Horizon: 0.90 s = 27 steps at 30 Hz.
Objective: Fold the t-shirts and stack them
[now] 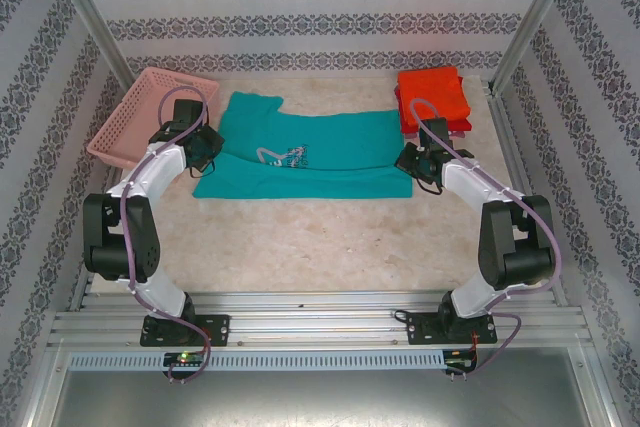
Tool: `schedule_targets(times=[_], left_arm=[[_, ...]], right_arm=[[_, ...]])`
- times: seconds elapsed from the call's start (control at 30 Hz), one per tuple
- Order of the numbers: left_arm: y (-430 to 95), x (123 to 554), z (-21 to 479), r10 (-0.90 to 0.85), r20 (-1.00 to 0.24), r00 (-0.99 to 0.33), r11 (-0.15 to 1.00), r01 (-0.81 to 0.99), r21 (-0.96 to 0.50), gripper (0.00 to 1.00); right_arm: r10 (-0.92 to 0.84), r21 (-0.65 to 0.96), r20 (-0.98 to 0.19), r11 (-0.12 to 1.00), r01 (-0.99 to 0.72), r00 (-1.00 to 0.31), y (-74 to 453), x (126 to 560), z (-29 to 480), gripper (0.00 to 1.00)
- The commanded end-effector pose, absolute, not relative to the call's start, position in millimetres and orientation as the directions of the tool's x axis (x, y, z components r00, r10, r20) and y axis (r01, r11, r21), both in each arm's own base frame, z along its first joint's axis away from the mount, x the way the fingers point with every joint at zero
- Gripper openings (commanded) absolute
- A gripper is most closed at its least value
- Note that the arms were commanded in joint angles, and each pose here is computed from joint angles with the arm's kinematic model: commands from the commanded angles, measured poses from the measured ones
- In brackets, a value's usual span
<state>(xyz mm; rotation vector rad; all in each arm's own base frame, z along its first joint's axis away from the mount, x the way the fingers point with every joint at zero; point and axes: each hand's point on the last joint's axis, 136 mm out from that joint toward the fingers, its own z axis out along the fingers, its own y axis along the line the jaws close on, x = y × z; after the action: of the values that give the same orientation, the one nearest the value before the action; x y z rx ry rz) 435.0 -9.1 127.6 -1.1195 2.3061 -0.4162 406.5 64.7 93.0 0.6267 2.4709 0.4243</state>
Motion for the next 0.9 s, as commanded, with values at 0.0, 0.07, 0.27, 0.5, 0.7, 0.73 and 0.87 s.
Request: schedule_targets(times=[0.0, 0.07, 0.27, 0.5, 0.7, 0.73, 0.87], left_arm=[[-3.7, 441.8, 131.4, -0.787, -0.337, -0.516, 0.615, -0.620, -0.487, 0.00], [-4.2, 444.1, 132.2, -0.787, -0.335, -0.518, 0.615, -0.617, -0.490, 0.00], [-4.5, 445.0, 129.0, -0.788, -0.329, -0.521, 0.614, -0.620, -0.488, 0.00], [-5.2, 445.7, 120.4, -0.789, -0.315, -0.527, 0.612, -0.629, -0.480, 0.00], [-1.3, 445.5, 118.4, -0.791, -0.318, -0.522, 0.610, -0.639, -0.470, 0.00], [-0.6, 445.4, 117.7, -0.792, -0.319, -0.521, 0.610, -0.639, -0.468, 0.00], [0.5, 446.3, 113.4, -0.792, -0.312, -0.525, 0.609, -0.642, -0.465, 0.00]], right_arm=[[0.506, 0.410, -0.459, 0.850, 0.331, -0.731, 59.7, 418.3, 99.8, 0.00], [0.503, 0.405, -0.456, 0.852, 0.333, -0.734, 59.1, 419.0, 97.2, 0.00], [0.496, 0.393, -0.439, 0.856, 0.337, -0.749, 59.3, 421.8, 86.5, 0.00], [0.483, 0.377, -0.427, 0.863, 0.335, -0.764, 59.8, 427.7, 75.3, 0.00], [0.474, 0.378, -0.417, 0.866, 0.326, -0.775, 62.1, 432.8, 69.4, 0.00], [0.473, 0.377, -0.417, 0.867, 0.326, -0.776, 61.8, 433.9, 69.2, 0.00], [0.469, 0.375, -0.412, 0.869, 0.324, -0.781, 61.7, 438.2, 67.4, 0.00]])
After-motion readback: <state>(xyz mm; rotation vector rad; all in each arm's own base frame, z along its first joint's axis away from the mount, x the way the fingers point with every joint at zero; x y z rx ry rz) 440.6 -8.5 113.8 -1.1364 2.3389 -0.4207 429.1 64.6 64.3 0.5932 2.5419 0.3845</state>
